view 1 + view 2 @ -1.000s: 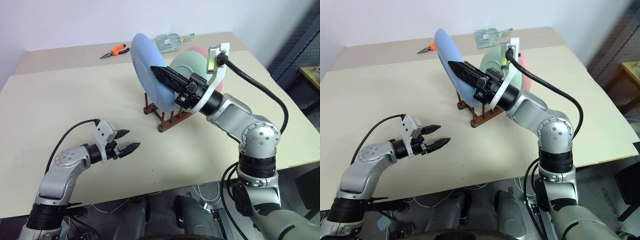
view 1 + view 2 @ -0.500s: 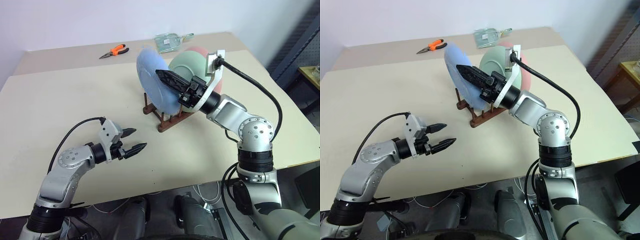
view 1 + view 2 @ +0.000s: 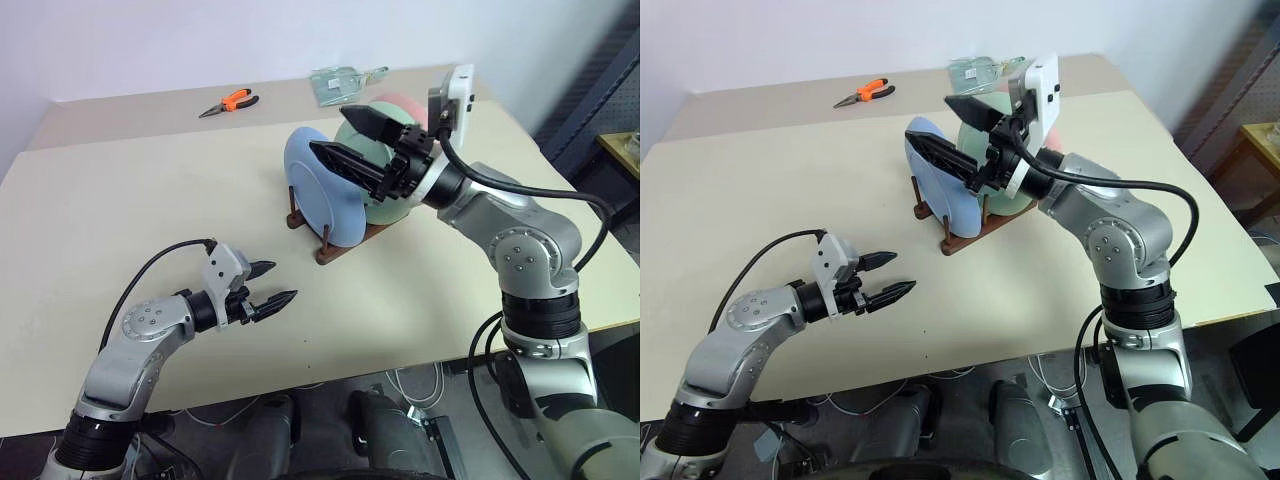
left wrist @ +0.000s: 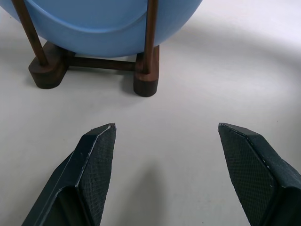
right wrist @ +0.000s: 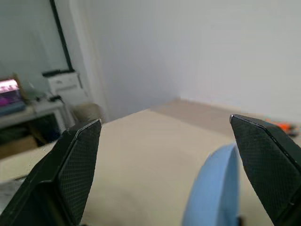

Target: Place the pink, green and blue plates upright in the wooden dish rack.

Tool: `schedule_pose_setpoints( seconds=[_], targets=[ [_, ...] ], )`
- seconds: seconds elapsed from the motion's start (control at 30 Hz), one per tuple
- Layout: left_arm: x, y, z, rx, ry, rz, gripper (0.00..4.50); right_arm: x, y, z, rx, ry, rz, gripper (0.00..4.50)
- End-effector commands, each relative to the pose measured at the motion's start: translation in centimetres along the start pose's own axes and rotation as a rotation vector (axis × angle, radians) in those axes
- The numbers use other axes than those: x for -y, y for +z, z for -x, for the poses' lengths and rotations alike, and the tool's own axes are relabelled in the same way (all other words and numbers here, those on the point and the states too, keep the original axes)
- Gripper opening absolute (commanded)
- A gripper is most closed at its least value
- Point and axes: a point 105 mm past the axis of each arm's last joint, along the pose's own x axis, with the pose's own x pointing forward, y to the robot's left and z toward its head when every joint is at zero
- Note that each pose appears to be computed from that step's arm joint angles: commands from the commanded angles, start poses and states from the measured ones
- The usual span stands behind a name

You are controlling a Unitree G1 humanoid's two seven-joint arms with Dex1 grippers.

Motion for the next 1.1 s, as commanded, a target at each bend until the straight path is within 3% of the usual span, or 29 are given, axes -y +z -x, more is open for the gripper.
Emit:
schedule_pose_setpoints(
  seconds=[0.03,0.07,0.17,0.23,0.4,0.63,0.87,1.1],
  targets=[
    [0.4,0.7,-0.2,0.019,-0.013,-0.028,3.58,0.4,2.3,1.0,0.027,-0.029,0.171,4.45],
    [0.4,0.6,-0.2,0.013,-0.015,-0.032,3.58,1.1,2.6,1.6,0.023,-0.058,0.19,4.45],
    [0.5,0.3,-0.3,0.001,-0.021,-0.039,3.58,2.9,3.1,3.1,0.005,-0.137,0.213,3.63],
    [0.7,0.2,-0.3,-0.005,-0.033,-0.038,3.58,4.5,3.1,4.9,-0.052,-0.216,0.265,2.69],
    [2.4,0.9,-1.2,0.024,-0.098,-0.062,3.58,6.8,-0.3,9.4,-0.363,-0.312,0.524,0.1],
    [3.7,1.7,-2.3,0.056,-0.135,-0.061,3.58,8.0,-3.4,11.5,-0.522,-0.334,0.614,0.1],
    [3.7,1.8,-2.2,0.06,-0.129,-0.061,3.58,7.6,-4.6,11.0,-0.533,-0.296,0.624,0.1],
    [3.1,1.5,-2.0,0.057,-0.091,-0.055,3.58,6.3,-4.1,9.9,-0.473,-0.226,0.606,0.1]
  ],
)
